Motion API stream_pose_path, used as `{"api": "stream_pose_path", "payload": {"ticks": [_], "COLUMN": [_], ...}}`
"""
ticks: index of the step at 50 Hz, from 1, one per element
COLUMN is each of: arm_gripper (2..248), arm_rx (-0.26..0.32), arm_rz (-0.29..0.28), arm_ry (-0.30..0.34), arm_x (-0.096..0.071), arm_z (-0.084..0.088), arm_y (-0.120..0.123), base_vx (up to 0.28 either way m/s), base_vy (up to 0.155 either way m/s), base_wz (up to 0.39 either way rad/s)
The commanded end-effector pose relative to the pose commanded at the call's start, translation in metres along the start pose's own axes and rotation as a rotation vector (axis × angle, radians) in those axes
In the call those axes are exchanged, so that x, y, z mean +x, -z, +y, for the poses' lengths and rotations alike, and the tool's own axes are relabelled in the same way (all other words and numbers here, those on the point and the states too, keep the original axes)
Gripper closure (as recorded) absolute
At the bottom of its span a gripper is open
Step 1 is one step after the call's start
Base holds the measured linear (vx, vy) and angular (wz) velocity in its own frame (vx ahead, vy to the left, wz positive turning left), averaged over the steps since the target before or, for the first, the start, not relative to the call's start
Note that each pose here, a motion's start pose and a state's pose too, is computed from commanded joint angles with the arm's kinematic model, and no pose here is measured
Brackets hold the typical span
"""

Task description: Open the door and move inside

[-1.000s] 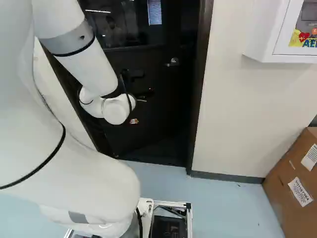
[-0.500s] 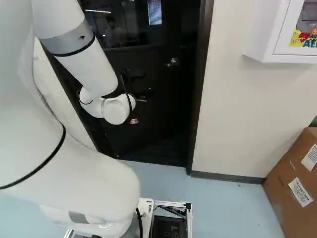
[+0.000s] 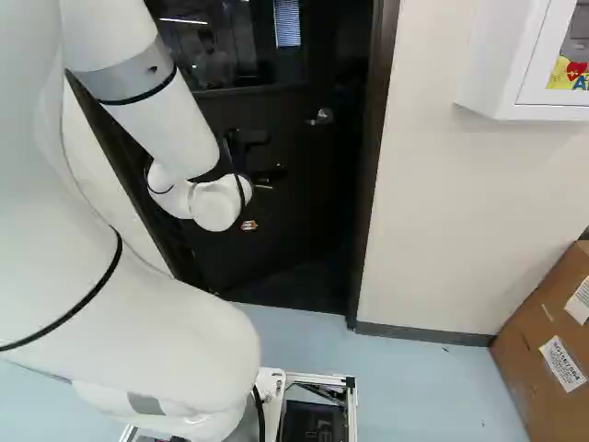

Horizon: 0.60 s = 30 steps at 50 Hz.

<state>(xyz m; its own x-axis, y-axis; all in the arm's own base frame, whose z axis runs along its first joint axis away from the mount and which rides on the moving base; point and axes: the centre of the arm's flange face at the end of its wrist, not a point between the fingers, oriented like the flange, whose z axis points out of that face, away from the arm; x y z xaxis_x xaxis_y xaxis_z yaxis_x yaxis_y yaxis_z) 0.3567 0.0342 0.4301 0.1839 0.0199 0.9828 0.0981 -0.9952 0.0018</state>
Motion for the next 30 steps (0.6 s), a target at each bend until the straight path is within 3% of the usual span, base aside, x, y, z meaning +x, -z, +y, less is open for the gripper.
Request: {"api": "stream_pose_path", "payload": {"ticks": [30], "arm_gripper": [3], "arm_rx": [0.0], "arm_rz": [0.0], "arm_ry": [0.0], "arm_x": [0.0], "arm_z": [0.0], "arm_y": [0.0], "base_vx": [0.152], "base_vy": [0.037], "base_wz": [-0.024]}}
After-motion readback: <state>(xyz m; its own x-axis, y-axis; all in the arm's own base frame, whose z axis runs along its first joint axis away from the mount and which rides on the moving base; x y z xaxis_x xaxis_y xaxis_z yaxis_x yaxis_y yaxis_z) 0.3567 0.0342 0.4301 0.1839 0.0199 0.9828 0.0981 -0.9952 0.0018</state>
